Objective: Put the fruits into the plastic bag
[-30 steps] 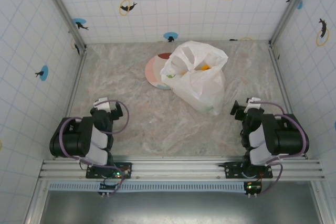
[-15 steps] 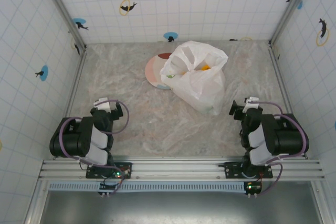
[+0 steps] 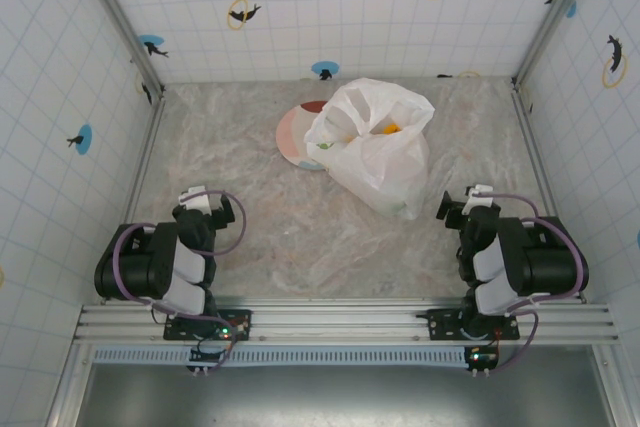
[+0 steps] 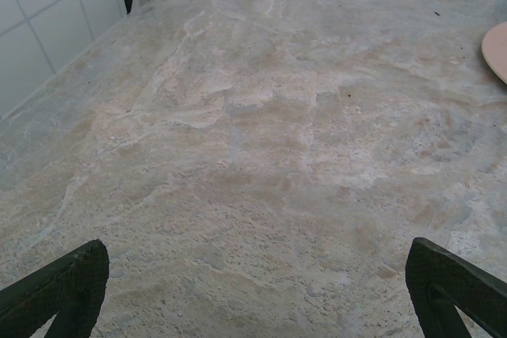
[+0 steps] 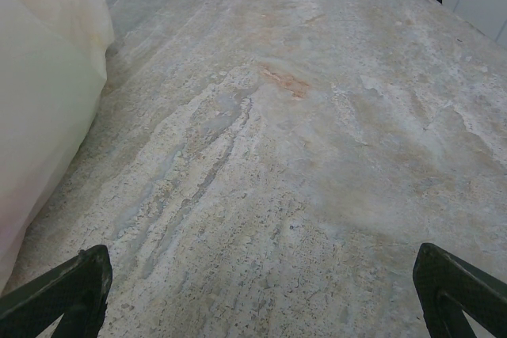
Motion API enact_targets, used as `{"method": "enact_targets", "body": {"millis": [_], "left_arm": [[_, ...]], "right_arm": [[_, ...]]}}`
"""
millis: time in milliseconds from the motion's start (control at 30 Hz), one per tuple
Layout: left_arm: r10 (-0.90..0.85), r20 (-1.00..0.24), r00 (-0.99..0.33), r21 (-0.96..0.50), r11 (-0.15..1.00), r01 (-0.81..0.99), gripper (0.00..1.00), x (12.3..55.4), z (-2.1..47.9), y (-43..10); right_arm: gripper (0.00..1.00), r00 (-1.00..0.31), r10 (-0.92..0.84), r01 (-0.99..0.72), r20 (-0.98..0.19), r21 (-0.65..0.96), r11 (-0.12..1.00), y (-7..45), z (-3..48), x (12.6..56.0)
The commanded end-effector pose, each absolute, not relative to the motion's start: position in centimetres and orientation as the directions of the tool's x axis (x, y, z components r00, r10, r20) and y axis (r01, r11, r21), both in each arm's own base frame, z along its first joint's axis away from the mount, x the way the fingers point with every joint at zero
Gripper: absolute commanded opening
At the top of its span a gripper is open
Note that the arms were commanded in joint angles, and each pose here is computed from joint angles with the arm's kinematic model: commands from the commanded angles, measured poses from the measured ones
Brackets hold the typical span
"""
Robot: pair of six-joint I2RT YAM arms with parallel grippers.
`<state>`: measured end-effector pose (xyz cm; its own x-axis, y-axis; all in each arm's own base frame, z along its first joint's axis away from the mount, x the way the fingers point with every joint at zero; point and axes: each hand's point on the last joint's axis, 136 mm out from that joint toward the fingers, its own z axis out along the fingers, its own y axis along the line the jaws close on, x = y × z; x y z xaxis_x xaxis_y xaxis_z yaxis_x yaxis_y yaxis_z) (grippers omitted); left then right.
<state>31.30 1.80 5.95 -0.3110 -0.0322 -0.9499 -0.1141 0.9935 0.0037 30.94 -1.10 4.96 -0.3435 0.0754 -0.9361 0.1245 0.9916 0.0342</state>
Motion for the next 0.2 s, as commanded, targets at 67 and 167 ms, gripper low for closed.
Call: {"method": "enact_targets", "body": {"millis": [67, 167], "left_arm": [[-0.055, -0.952, -0.302, -0.023, 0.994, -0.108, 0.98, 31.2, 6.04, 1.66], [-0.054, -0.952, -0.301, -0.022, 0.994, -0.108, 0.98, 31.14, 6.06, 1.67]], "right_arm": [[1.0, -0.324, 0.064, 0.125, -0.944, 0.025, 0.992, -1.11, 5.37, 30.75], [1.0, -0.323, 0.064, 0.124, -0.944, 0.025, 0.992, -1.08, 5.42, 30.78]]}}
